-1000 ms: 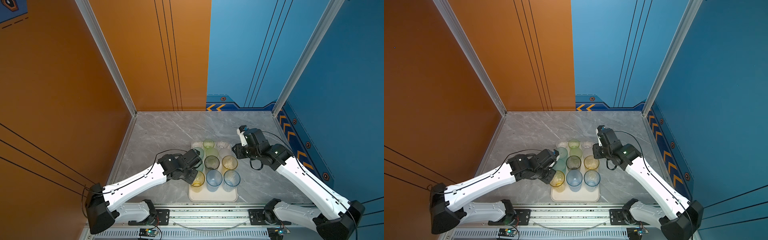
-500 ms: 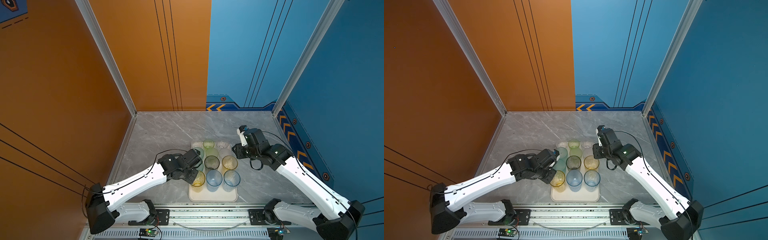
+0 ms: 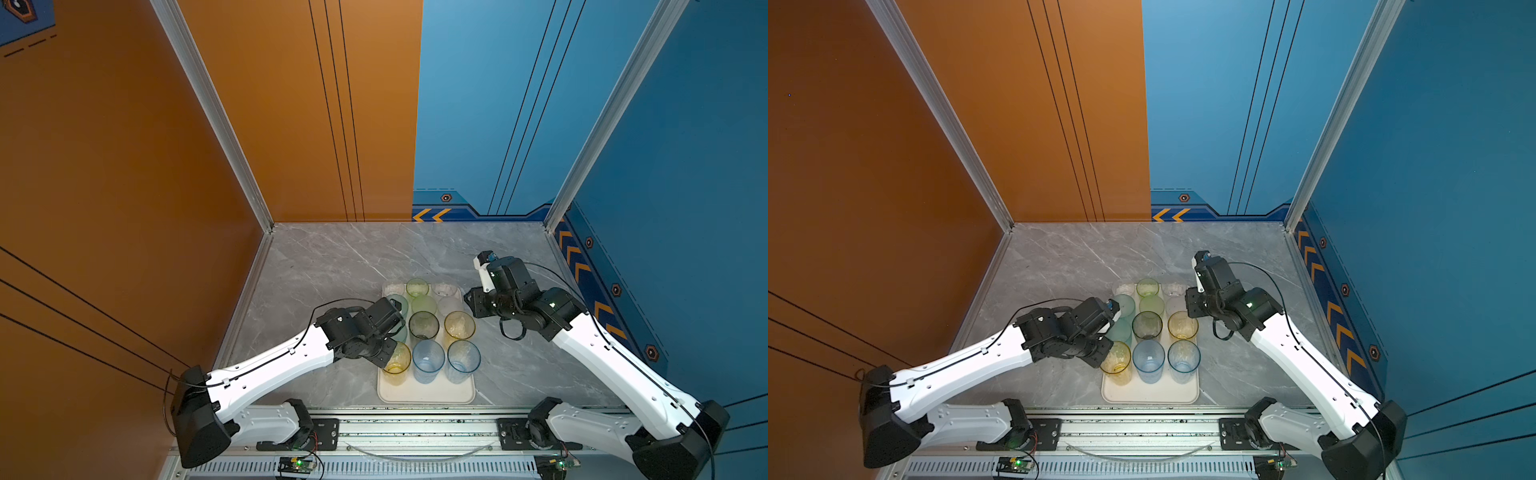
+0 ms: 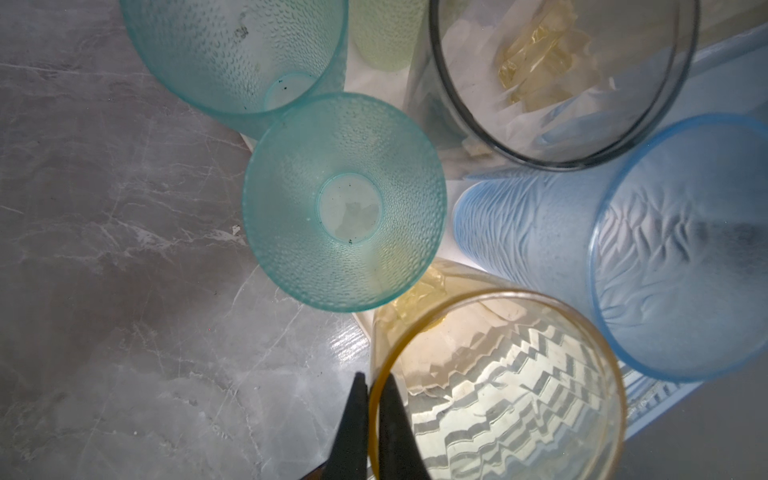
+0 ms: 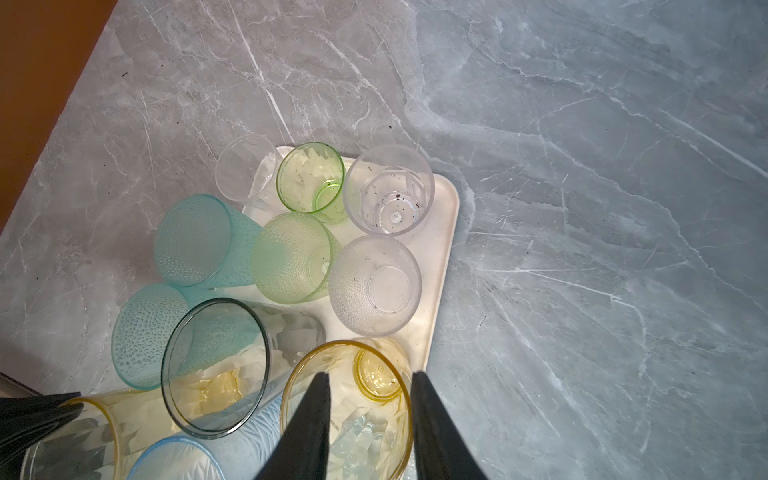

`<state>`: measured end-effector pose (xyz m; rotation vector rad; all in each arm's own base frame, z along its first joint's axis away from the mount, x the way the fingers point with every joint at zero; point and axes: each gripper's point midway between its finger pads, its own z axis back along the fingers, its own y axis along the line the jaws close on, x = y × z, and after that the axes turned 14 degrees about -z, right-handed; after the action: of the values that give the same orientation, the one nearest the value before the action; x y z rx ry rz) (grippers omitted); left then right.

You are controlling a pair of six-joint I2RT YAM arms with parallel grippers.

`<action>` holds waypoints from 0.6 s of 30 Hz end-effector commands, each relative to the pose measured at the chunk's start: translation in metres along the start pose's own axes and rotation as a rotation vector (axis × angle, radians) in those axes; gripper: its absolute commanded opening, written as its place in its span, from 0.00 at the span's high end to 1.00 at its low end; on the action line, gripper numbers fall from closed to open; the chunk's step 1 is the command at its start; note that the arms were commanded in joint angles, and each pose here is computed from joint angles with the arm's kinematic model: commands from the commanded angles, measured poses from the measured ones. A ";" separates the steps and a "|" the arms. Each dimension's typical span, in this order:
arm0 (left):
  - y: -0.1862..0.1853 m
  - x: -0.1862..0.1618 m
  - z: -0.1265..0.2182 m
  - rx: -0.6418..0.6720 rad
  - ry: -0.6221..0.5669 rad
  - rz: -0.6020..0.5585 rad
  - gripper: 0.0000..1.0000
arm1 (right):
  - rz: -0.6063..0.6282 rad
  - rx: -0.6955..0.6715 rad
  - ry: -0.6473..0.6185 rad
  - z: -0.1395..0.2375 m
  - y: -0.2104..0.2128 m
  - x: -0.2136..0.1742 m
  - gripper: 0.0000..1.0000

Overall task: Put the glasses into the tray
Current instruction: 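Lower the yellow glass onto the tray beside the teal glass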

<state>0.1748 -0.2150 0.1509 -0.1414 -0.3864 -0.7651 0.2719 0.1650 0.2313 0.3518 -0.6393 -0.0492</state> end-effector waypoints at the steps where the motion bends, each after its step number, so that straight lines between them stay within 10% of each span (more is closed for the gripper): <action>1: 0.004 -0.007 0.000 -0.001 0.019 -0.004 0.93 | 0.004 -0.029 0.011 -0.001 -0.005 -0.001 0.68; 18: 0.003 -0.011 -0.006 -0.011 0.053 -0.002 0.90 | 0.003 -0.033 0.017 -0.003 -0.005 -0.002 0.68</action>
<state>0.1764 -0.2116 0.1491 -0.1346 -0.3753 -0.7602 0.2728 0.1655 0.2287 0.3468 -0.6321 -0.0489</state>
